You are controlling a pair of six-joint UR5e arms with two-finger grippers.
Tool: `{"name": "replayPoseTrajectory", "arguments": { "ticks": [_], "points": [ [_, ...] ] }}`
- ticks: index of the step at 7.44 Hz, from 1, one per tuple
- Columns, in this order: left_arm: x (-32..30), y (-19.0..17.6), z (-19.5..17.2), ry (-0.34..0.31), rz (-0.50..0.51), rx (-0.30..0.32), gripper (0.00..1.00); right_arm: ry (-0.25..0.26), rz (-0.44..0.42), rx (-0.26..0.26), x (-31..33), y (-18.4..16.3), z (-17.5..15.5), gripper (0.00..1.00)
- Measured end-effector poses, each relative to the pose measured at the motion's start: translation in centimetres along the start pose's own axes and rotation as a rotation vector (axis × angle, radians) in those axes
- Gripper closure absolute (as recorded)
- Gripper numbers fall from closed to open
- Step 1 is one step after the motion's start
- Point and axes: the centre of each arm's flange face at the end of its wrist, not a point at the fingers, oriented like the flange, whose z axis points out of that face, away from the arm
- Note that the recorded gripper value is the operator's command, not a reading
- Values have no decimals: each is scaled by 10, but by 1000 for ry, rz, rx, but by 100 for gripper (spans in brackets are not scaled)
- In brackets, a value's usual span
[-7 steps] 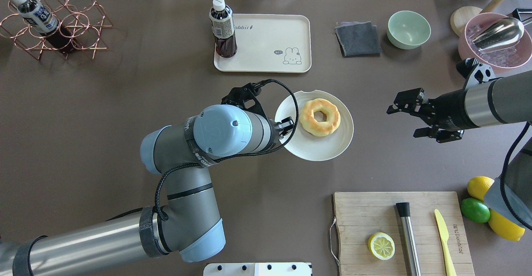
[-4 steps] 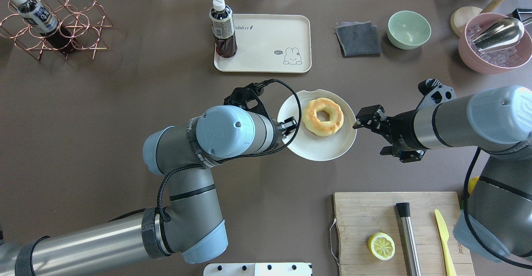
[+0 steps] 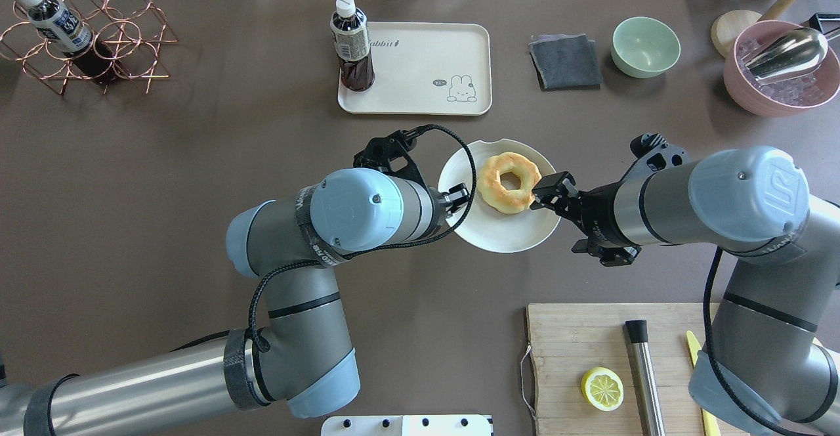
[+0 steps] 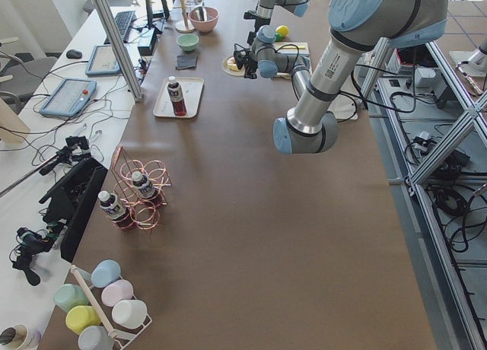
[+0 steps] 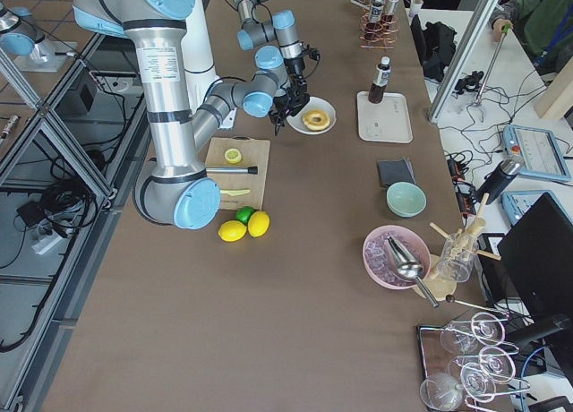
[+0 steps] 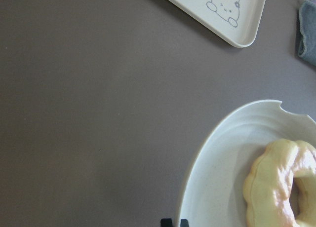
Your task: Place donut on tray
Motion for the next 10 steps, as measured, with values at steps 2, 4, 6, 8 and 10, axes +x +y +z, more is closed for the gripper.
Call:
{"name": "replayPoseTrajectory", "arguments": {
  "ticks": [2,4,6,8,10],
  "points": [
    [-1,0,0,0,3,0,100,11,-1,2,8,18,10,43],
    [-1,0,0,-1,6,0,100,6,30,15,9,22,15,46],
    [-3,0,0,0,8,1,100,5,48,30,8,23,21,47],
    [-3,0,-1,1,9,1,100,7,55,38,9,24,27,56],
    [-2,0,-2,4,10,1,100,4,69,37,8,25,26,100]
  ]
}}
